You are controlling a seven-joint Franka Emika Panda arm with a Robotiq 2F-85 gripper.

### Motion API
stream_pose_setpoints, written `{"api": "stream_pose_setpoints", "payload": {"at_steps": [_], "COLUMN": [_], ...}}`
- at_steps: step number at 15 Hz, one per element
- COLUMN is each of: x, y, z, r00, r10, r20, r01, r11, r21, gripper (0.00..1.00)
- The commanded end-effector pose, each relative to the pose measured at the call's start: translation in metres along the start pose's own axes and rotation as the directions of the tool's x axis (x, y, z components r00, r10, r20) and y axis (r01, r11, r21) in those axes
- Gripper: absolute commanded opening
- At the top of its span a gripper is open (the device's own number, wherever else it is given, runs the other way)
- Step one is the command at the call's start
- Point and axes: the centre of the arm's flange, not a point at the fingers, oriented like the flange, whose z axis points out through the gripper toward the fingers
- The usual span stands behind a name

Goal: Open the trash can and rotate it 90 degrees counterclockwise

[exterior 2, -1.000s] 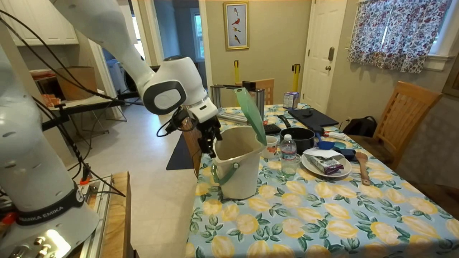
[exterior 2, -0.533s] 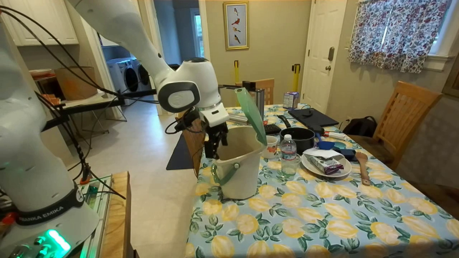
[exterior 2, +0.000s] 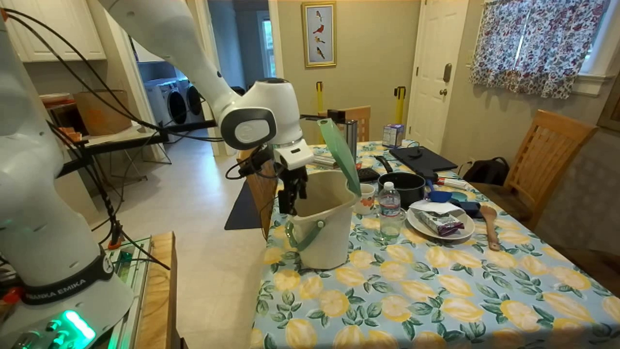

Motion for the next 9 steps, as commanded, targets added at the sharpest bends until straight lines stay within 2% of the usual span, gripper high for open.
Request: {"api": "stream_pose_setpoints", "payload": {"at_steps": [1, 4, 8, 9], "x": [-0.015, -0.026, -0.025, -0.023], "y": [-0.002, -0.002, -0.005, -0.005], "z": [-0.007, -0.009, -0.004, -0.001], "r00": [0.999, 0.998, 0.997, 0.996], "r10": [-0.026, -0.036, -0.08, -0.094], "r20": [0.025, 0.045, 0.022, 0.011], "r01": [0.028, 0.041, 0.082, 0.094], "r11": [0.998, 0.993, 0.991, 0.99], "r21": [-0.06, -0.108, -0.103, -0.102], "gripper": [1.0, 1.0, 1.0, 0.91]}}
